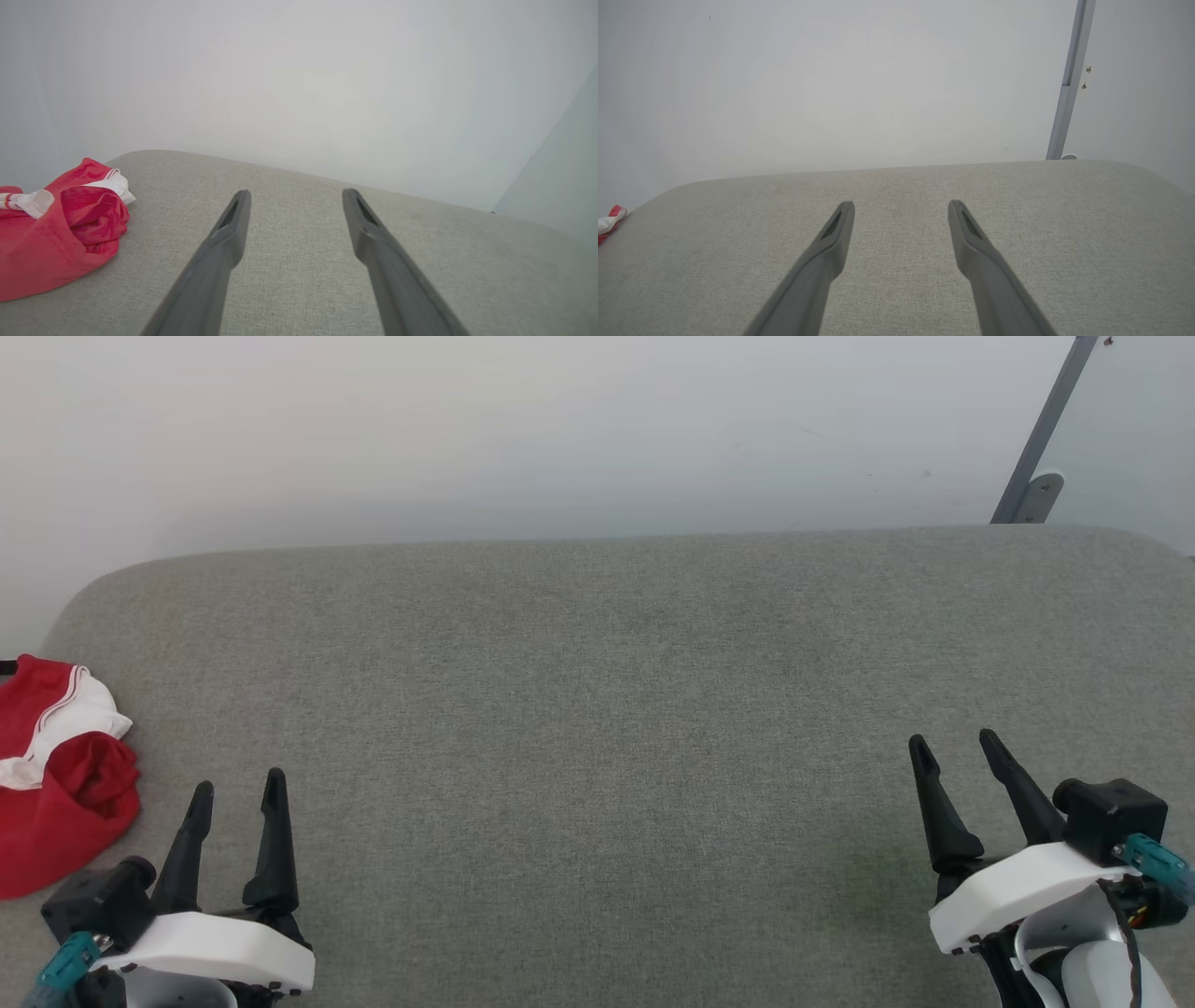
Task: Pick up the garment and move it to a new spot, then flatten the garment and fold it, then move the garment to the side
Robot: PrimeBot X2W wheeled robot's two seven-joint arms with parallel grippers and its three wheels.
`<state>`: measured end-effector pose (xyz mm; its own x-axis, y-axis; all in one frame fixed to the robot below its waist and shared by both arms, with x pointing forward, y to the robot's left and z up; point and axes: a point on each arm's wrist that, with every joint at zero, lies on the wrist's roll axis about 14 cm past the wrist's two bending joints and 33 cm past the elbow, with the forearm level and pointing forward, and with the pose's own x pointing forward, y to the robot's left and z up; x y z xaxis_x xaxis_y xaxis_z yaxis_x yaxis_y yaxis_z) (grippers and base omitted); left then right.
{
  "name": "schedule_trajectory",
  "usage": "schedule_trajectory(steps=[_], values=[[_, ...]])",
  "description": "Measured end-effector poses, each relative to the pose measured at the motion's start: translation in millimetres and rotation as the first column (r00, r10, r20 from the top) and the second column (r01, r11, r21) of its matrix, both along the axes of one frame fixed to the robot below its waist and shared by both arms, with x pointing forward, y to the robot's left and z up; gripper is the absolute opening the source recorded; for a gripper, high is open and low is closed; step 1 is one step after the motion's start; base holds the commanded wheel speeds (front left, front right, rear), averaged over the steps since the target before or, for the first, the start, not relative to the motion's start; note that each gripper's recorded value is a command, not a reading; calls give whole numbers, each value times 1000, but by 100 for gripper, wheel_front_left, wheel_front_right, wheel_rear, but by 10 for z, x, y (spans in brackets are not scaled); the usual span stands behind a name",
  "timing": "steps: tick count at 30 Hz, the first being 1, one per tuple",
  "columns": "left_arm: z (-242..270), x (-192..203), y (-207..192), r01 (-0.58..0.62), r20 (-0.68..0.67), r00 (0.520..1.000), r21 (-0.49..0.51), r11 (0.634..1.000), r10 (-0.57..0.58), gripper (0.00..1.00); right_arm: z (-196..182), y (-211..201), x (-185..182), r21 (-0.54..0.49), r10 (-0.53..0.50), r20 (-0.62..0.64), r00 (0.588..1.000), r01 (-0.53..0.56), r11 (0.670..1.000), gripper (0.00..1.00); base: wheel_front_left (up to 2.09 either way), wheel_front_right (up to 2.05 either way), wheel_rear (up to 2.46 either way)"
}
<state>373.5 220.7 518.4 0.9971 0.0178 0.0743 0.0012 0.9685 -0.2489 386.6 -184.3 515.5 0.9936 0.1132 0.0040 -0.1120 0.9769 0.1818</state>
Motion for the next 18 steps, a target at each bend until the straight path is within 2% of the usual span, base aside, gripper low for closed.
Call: schedule_trajectory(steps=[18], values=[[50,5,-40,26,27,999,105,994,-29,100,53,32,6,-121,20,31,999,-16,993,100,0,0,0]])
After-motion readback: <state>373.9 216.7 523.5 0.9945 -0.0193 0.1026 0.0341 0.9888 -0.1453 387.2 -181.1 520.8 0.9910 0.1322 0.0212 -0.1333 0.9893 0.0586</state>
